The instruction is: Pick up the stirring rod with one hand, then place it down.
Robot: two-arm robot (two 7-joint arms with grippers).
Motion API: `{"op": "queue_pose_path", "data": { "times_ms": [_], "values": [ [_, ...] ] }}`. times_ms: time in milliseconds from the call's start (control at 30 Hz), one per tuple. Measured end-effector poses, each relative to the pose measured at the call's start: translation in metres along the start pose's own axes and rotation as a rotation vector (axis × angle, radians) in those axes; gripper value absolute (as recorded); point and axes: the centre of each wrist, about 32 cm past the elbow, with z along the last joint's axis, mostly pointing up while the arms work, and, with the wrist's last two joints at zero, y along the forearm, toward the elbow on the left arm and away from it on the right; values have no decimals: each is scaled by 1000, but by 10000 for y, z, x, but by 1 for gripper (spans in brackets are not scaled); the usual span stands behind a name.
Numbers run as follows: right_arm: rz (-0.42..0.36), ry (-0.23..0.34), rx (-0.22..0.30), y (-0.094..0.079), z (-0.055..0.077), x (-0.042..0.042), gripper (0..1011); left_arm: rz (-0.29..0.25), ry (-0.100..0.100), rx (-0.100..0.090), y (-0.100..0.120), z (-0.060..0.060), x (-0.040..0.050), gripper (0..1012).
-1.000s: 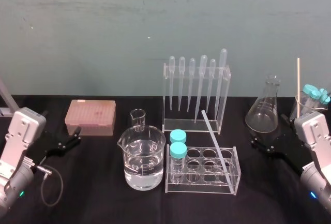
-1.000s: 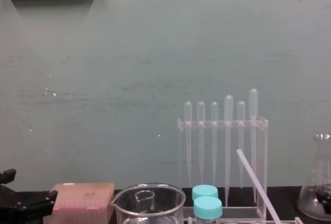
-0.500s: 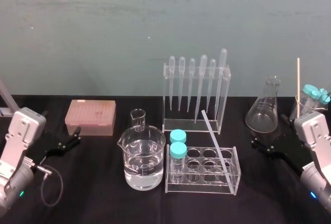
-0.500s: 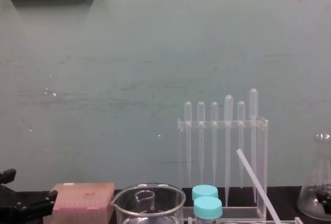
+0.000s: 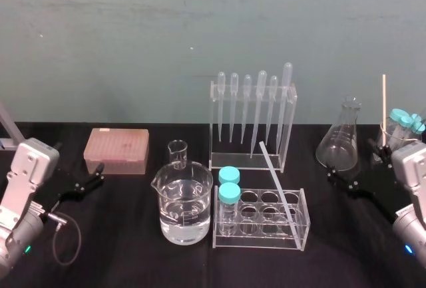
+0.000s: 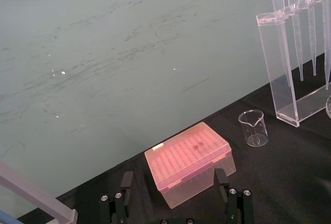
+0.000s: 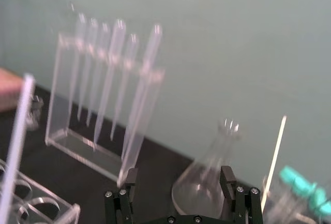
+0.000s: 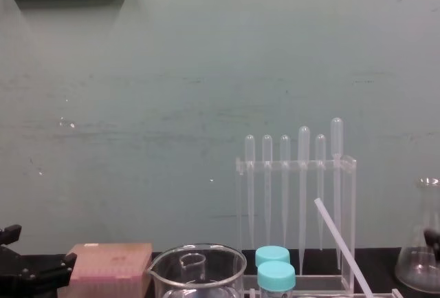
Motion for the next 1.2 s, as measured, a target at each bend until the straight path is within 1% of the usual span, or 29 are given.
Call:
{"op": "queue_pose_path", "data": {
  "times_ms": [33, 67, 100, 133, 233, 267, 367, 400, 433, 467, 533, 567, 633, 667, 700, 733, 767, 800, 867, 900, 1000, 1100, 1200],
  "values": [
    [1, -1, 20, -12, 14, 3, 1003, 0, 0, 0, 0, 0, 0, 1000],
    [5, -8, 60, -30, 47, 7, 1003, 0, 0, 0, 0, 0, 0, 1000],
    [11, -13, 80, -40, 63, 6, 1003, 0, 0, 0, 0, 0, 0, 1000],
    [29, -25, 125, -54, 96, -5, 1003, 0, 0, 0, 0, 0, 0, 1000],
    [62, -44, 188, -54, 148, -21, 1003, 0, 0, 0, 0, 0, 0, 1000],
    [88, -50, 215, -42, 168, -31, 1003, 0, 0, 0, 0, 0, 0, 1000],
    [139, -45, 247, 7, 203, -46, 1003, 0, 0, 0, 0, 0, 0, 1000],
    [180, -25, 255, 47, 213, -50, 1003, 0, 0, 0, 0, 0, 0, 1000],
    [200, -11, 257, 74, 219, -49, 1003, 0, 0, 0, 0, 0, 0, 1000],
    [244, 20, 254, 131, 224, -46, 1003, 0, 0, 0, 0, 0, 0, 1000],
    [285, 57, 247, 195, 231, -36, 1003, 0, 0, 0, 0, 0, 0, 1000],
    [330, 95, 234, 258, 233, -27, 1003, 0, 0, 0, 0, 0, 0, 1000],
    [372, 131, 221, 311, 236, -19, 1003, 0, 0, 0, 0, 0, 0, 1000],
    [421, 174, 202, 376, 233, -6, 1003, 0, 0, 0, 0, 0, 0, 1000],
    [421, 174, 202, 376, 233, -6, 1003, 0, 0, 0, 0, 0, 0, 1000],
    [460, 210, 184, 424, 231, 0, 1003, 0, 0, 0, 0, 0, 0, 1000],
    [480, 228, 173, 450, 228, 4, 1003, 0, 0, 0, 0, 0, 0, 1000],
    [518, 267, 149, 504, 230, 5, 1003, 0, 0, 0, 0, 0, 0, 1000],
    [552, 306, 123, 552, 219, 11, 1003, 0, 0, 0, 0, 0, 0, 1000],
    [578, 341, 99, 593, 212, 12, 1003, 0, 0, 0, 0, 0, 0, 1000],
    [609, 401, 52, 661, 189, 19, 1003, 0, 0, 0, 0, 0, 0, 1000],
    [618, 437, 15, 703, 167, 26, 1003, 0, 0, 0, 0, 0, 0, 1000],
    [615, 451, -2, 721, 156, 32, 1003, 0, 0, 0, 0, 0, 0, 1000]
  ]
}}
